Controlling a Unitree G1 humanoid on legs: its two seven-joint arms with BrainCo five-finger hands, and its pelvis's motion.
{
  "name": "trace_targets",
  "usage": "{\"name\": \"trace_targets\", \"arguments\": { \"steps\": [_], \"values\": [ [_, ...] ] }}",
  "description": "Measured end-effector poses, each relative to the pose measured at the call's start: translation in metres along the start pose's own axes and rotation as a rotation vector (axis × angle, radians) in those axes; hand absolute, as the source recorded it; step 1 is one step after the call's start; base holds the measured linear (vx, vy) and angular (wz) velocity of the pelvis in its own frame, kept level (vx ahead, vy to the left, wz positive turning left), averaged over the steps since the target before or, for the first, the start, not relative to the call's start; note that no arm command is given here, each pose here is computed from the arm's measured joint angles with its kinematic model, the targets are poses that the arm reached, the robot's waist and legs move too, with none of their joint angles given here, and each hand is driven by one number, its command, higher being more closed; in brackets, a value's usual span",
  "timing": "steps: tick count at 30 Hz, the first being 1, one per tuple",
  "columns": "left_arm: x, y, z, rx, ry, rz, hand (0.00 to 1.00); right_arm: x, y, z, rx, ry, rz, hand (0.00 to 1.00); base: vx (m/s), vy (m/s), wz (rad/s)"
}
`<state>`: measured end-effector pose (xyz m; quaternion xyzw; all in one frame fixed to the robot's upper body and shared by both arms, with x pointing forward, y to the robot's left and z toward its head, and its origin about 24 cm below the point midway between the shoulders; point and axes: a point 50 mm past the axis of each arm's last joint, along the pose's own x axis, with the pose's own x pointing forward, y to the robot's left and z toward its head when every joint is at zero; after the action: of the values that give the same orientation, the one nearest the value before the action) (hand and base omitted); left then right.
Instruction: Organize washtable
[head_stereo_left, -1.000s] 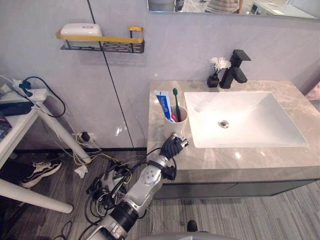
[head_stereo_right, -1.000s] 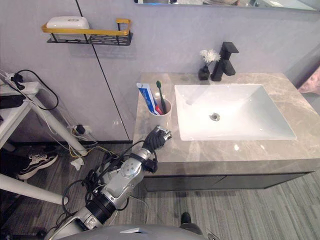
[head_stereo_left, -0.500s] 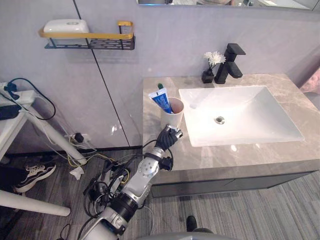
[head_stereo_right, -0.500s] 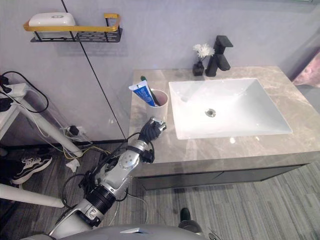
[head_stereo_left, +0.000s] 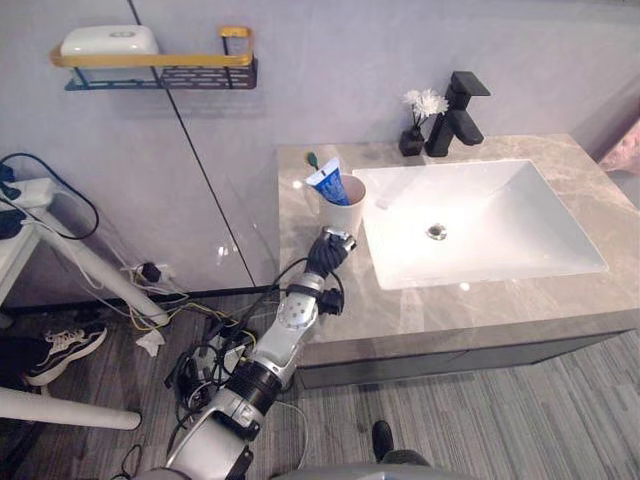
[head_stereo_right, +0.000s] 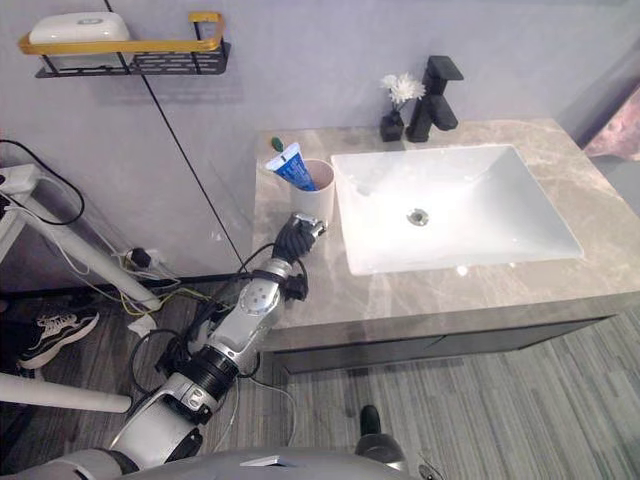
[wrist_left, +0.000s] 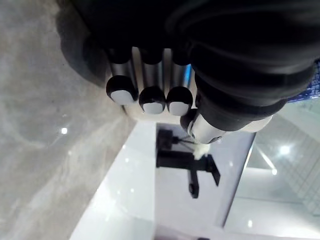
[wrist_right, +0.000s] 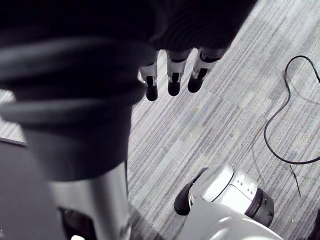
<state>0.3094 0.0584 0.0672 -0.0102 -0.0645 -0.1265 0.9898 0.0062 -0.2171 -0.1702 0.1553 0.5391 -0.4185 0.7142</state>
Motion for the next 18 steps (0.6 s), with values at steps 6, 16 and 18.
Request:
{"name": "trace_targets", "arguments": {
  "steps": [6,16,18],
  "values": [
    [0.011,0.008,0.002,0.006,0.008,0.057,1.00,0.000,0.001,0.002,0.015,-0.003,-0.001,0.00,0.01,0.004,-0.09],
    [0.025,0.018,0.013,-0.054,-0.011,0.162,1.00,0.000,0.002,0.002,0.070,0.004,-0.005,0.00,0.00,0.001,-0.04],
    [0.028,0.022,0.015,-0.057,-0.011,0.182,1.00,0.000,0.002,0.002,0.076,0.005,-0.009,0.00,0.01,-0.003,-0.07]
  ]
}}
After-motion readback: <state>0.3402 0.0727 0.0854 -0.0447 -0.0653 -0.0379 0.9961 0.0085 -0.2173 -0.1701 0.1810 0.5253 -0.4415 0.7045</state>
